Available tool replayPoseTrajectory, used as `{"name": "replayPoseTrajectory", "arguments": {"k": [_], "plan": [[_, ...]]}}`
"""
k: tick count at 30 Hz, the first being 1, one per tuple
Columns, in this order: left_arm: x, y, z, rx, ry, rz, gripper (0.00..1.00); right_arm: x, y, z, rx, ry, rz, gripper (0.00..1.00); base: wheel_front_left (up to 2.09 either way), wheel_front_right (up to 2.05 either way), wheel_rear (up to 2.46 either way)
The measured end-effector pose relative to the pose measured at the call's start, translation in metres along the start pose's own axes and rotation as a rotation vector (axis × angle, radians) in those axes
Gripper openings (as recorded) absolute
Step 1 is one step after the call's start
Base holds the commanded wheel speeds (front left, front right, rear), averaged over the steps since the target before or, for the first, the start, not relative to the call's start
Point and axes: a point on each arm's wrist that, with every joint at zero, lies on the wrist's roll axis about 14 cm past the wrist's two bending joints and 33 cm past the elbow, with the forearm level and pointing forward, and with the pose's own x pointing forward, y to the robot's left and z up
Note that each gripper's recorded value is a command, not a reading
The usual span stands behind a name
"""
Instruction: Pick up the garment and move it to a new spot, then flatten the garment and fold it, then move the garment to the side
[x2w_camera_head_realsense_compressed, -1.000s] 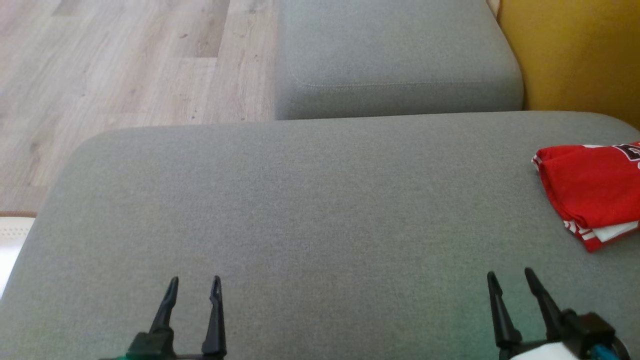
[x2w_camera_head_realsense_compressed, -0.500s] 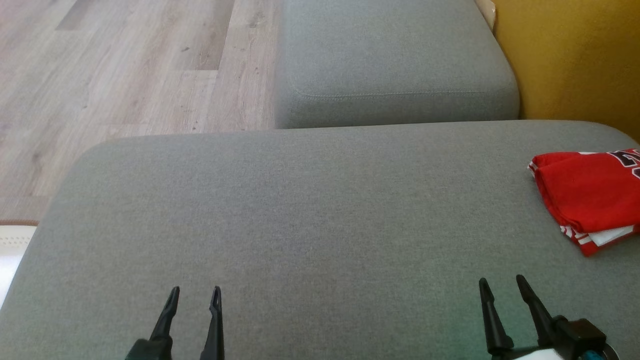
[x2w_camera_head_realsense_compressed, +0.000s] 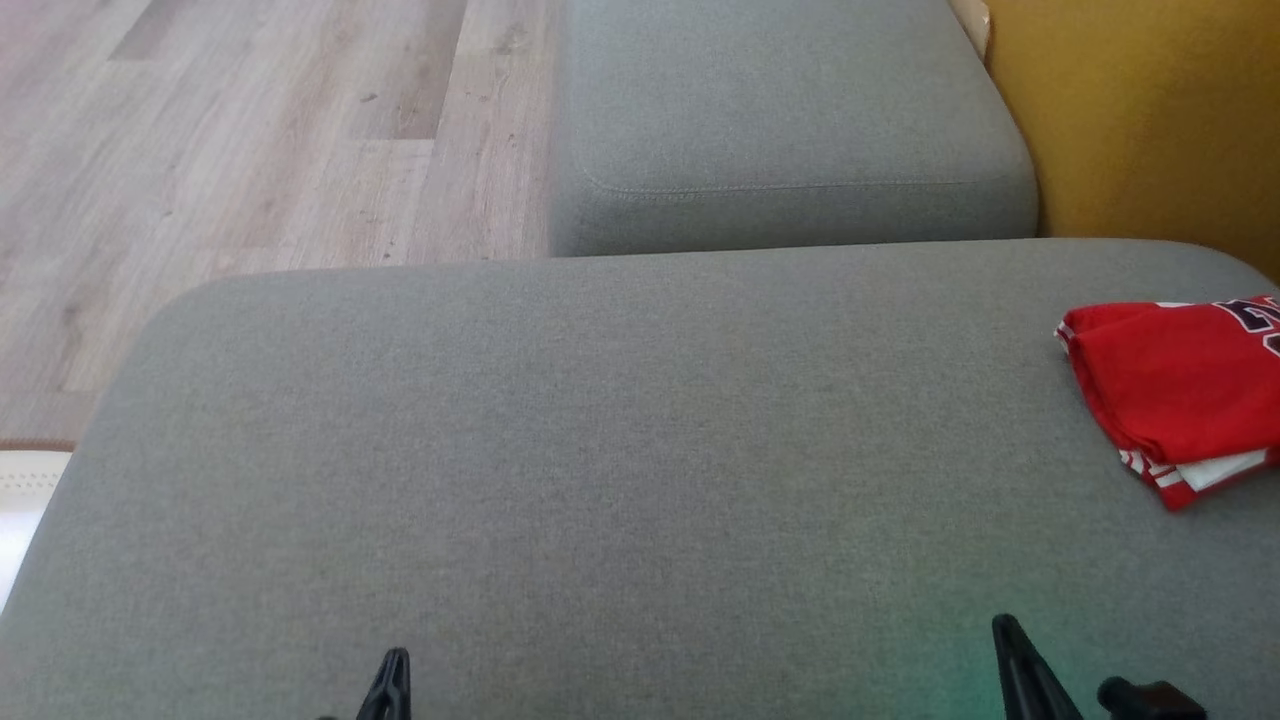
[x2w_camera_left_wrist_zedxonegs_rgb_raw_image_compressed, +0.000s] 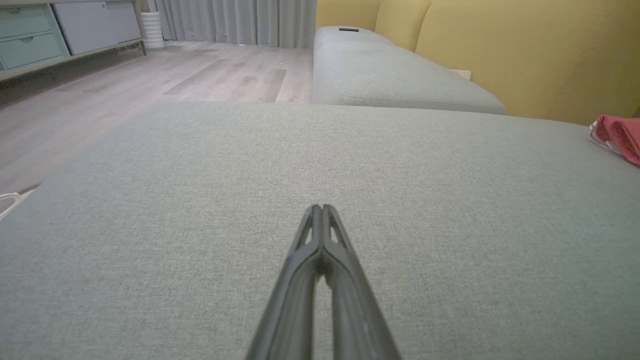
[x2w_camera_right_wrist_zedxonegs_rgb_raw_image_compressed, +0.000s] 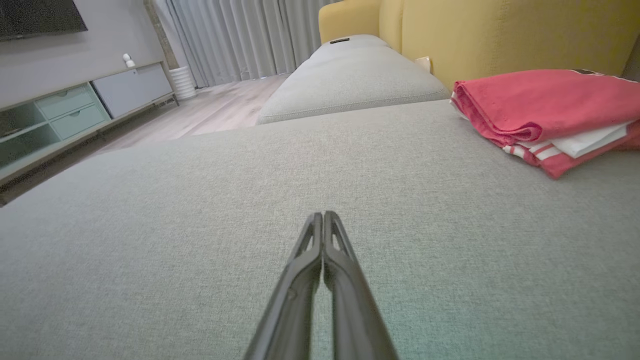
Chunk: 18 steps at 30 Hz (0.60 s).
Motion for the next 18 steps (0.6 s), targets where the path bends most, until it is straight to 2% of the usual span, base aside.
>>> {"name": "replayPoseTrajectory", "arguments": {"k": [18], "plan": [[0.016,0.006,-0.003,-0.219,0.049,0.022,0.0,0.007,-0.016,0.004,0.209,0.001,-0.072,0.0,0.0,0.0,0.0]]}}
